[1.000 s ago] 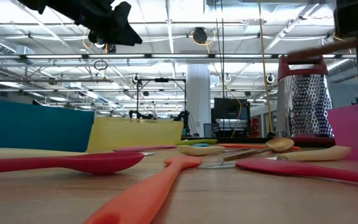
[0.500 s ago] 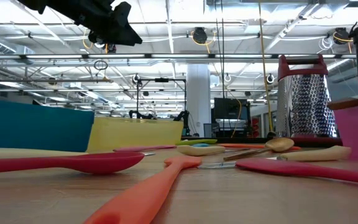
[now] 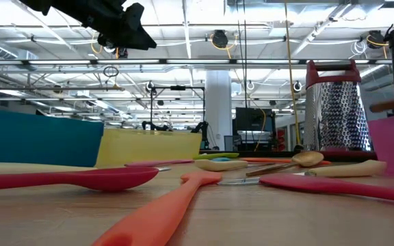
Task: Pick & Place Kitchen Items
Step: Put the brown serving spoon into the pink bin
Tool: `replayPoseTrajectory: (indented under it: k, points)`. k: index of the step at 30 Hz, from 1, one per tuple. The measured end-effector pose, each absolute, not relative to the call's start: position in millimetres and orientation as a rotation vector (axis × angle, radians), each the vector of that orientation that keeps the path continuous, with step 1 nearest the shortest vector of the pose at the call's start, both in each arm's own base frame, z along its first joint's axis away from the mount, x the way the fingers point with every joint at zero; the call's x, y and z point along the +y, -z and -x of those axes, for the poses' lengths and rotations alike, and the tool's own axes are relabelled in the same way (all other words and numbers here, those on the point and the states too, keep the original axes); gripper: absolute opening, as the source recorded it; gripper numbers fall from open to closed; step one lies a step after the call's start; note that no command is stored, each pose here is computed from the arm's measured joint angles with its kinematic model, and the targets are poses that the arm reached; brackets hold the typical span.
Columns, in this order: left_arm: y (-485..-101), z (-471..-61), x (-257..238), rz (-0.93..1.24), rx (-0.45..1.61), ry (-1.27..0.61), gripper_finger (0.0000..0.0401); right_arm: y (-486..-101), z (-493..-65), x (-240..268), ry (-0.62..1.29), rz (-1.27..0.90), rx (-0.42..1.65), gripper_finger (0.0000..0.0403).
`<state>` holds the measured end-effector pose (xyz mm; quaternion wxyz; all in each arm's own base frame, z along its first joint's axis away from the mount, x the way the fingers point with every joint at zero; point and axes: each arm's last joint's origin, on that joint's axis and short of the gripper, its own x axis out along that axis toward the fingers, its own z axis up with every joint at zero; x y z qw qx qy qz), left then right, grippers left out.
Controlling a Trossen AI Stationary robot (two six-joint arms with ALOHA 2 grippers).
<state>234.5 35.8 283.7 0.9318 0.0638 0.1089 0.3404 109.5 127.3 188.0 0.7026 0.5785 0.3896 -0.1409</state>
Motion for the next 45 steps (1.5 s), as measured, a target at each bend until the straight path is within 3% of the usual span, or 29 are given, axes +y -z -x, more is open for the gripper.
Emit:
replayPoseTrajectory:
  k: [14,19,23,32,35,45]
  points:
    - [-283.7,-234.5,35.8,-0.113,0.216,-0.699,0.0177,-190.2,-92.9,129.4,0.272,-1.260,0.942,0.0040]
    - [-283.7,-234.5,35.8,-0.097,0.211,-0.700,0.0177,-184.1,-82.5,125.2,0.389,-1.261,0.980,0.0040]
    - [-283.6,-234.5,35.8,-0.095,0.210,-0.700,0.0177,-169.4,-83.1,118.8,0.529,-1.296,0.894,0.0041]
    - [-283.4,-234.4,35.8,-0.094,0.212,-0.700,0.0177,-132.3,-88.3,108.0,0.649,-1.251,0.889,0.0041]
    - [-283.1,-234.4,35.8,-0.078,0.209,-0.702,0.0177,-129.6,-93.7,108.3,0.624,-1.319,0.885,0.0042]
    - [-282.9,-234.3,35.8,-0.055,0.203,-0.705,0.0177,-125.3,-100.5,104.0,0.527,-1.194,0.987,0.0087]
